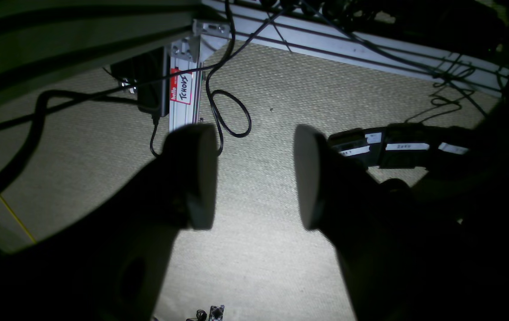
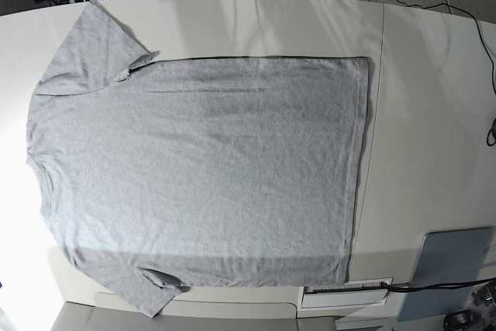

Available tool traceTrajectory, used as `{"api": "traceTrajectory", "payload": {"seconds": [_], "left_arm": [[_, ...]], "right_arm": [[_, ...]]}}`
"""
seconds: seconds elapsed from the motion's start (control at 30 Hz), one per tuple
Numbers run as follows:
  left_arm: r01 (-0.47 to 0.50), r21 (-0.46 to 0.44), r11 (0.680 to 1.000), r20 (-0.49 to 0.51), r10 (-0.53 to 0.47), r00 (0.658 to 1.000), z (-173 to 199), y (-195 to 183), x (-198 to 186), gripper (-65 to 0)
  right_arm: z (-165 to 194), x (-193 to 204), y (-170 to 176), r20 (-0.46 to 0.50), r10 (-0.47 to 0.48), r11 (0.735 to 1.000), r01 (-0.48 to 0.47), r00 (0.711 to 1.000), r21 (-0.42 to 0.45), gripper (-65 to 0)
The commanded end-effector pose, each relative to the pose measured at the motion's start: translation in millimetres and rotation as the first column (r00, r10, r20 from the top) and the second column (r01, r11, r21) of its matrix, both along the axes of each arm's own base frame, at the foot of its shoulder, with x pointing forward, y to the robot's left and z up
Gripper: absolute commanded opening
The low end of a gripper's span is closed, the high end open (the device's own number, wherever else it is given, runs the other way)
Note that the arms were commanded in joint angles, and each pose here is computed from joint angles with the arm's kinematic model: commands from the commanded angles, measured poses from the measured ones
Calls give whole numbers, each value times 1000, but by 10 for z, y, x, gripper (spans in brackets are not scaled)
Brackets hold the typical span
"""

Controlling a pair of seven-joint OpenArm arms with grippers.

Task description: Fold the T-shirt properly

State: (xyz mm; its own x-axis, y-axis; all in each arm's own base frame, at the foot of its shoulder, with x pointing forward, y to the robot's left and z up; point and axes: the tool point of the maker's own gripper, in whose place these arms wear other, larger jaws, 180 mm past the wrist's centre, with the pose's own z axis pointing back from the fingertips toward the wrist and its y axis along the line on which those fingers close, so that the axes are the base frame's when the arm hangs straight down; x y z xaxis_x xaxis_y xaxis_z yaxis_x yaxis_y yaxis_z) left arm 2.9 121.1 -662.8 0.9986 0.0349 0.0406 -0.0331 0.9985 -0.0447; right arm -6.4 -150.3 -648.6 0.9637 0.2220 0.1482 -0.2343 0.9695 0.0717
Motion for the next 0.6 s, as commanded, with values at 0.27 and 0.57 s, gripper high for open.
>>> {"api": "traceTrajectory", "payload": {"seconds": [0.27,0.57], "left_arm": [[5,3,1000,2,-5,1000,2,29,-15,-341],[22,46,999,19,-23,1000,26,284,-42,-341]], "right_arm": [[10,-3,-34,12,5,1000,-5,1000,-2,-380],[75,-179,-283,61,10,1000,-9,998,-20,-380]]}}
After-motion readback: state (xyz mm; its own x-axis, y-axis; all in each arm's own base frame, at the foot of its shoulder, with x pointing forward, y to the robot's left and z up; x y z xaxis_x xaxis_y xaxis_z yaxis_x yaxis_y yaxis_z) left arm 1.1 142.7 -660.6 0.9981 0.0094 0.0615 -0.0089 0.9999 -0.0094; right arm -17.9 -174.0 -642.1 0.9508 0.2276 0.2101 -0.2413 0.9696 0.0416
